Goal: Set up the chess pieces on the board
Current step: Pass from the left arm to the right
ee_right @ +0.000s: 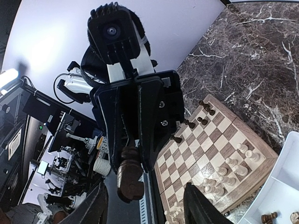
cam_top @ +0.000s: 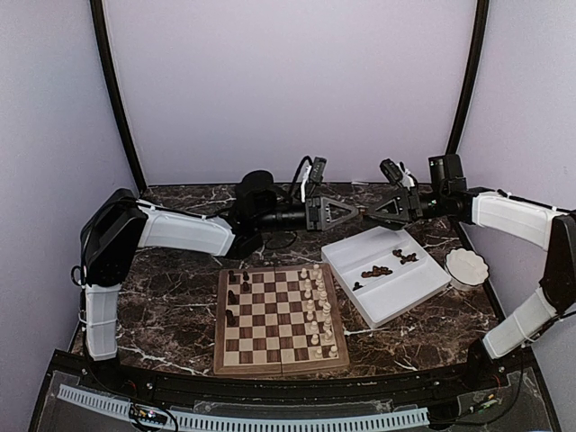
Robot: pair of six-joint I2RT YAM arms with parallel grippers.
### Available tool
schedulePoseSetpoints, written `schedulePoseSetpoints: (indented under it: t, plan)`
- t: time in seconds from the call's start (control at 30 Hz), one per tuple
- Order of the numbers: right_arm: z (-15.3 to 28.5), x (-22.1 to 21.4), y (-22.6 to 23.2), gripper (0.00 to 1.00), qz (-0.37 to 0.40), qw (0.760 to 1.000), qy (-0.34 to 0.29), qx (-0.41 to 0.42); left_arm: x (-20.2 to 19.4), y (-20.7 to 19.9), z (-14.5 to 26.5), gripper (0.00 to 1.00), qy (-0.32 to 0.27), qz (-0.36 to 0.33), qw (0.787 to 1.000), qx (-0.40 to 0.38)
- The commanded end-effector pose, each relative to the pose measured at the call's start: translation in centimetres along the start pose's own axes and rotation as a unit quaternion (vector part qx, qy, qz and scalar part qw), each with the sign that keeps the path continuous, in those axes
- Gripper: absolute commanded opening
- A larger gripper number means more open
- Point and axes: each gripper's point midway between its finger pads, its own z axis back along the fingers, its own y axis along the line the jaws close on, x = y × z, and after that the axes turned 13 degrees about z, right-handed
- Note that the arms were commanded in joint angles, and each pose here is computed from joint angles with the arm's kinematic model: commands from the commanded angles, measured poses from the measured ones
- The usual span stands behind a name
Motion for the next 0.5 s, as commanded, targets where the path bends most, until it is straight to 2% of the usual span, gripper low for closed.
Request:
schedulePoseSetpoints:
  t: [0.0,0.27,0.47]
  plan:
    - [-0.4,1.0,1.1,0.53,0.024,0.999,-0.001,0.026,1.5,-3.1,-0.3,0.05,-0.013,-0.033,0.999,-0.034]
    - [-0.7,1.2,2.1,0.41,0.034,0.998,0.002,0.045,1.3,-2.7,-0.8,0.05,-0.005,-0.029,0.999,-0.035]
    - [-0.6,1.6,2.3,0.4,0.037,0.998,0.0,0.047,1.0,-2.6,-1.0,0.05,0.002,-0.026,0.999,-0.035]
